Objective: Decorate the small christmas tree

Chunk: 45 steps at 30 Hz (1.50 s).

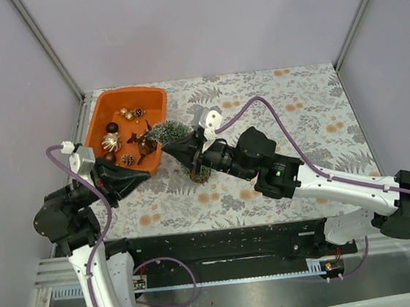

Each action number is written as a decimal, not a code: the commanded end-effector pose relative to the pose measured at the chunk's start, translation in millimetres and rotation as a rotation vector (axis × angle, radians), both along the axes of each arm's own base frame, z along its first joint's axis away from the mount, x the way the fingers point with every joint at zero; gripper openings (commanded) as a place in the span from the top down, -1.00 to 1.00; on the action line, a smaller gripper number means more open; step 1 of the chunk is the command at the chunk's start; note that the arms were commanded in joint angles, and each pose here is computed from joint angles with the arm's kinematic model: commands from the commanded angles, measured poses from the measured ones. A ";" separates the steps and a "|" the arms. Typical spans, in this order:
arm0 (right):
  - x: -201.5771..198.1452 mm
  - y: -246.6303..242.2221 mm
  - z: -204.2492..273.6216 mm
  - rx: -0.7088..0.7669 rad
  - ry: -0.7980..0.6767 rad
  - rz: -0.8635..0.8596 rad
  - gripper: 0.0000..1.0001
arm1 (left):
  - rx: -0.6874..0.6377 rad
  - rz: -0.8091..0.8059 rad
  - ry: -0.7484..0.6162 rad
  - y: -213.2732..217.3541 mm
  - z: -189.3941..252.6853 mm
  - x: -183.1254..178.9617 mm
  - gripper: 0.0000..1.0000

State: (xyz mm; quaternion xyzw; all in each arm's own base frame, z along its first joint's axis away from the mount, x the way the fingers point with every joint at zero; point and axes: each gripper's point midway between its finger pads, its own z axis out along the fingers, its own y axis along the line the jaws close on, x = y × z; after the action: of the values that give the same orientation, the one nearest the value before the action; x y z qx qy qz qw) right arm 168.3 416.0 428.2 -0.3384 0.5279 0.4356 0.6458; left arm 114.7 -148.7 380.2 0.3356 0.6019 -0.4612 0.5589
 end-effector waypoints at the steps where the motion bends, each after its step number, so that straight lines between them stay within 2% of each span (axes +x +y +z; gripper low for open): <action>1: -0.4 -8.5 22.5 0.053 -0.039 -0.033 1.00 | 0.164 -0.054 -0.036 10.2 -1.4 -3.1 1.00; 3: 2.3 -15.0 22.5 0.058 -0.046 -0.058 0.71 | 0.161 0.037 -0.052 21.7 5.7 14.3 1.00; 7: 6.6 -20.2 20.3 0.042 -0.056 -0.089 0.51 | 0.119 0.198 -0.015 52.0 12.0 48.8 1.00; 17: 8.1 -11.9 0.6 0.004 -0.031 -0.079 0.44 | 0.102 0.396 0.028 105.8 5.6 72.9 1.00; 22: 12.2 -10.7 -5.3 -0.016 -0.034 -0.098 0.41 | 0.194 0.400 -0.086 94.0 -0.3 62.9 1.00; 26: 17.9 -24.4 4.4 0.010 -0.055 -0.147 0.37 | 0.336 0.332 -0.326 64.8 -4.7 43.6 1.00; 29: 28.8 -35.9 12.1 0.026 -0.060 -0.189 0.34 | 0.332 0.242 -0.382 46.6 0.1 31.3 1.00; 33: 47.1 -46.7 18.8 0.026 -0.063 -0.242 0.30 | 0.344 0.213 -0.452 37.8 21.1 24.2 1.00; 38: 83.2 -68.8 18.5 0.012 -0.072 -0.338 -0.11 | 0.345 0.185 -0.488 30.1 36.4 16.7 1.00; 43: 111.2 -97.2 12.9 0.007 -0.045 -0.368 -0.34 | 0.368 0.177 -0.517 26.4 34.6 12.0 1.00; 45: 114.1 -110.7 13.3 0.021 -0.038 -0.346 -0.40 | 0.351 0.176 -0.485 26.6 34.4 11.9 1.00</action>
State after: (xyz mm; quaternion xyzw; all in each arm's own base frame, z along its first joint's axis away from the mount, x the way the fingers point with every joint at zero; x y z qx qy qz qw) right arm 285.4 333.4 409.8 -0.2567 0.5914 0.2851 0.7093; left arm 153.5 -101.9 426.3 0.4004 0.5697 -0.1582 0.7000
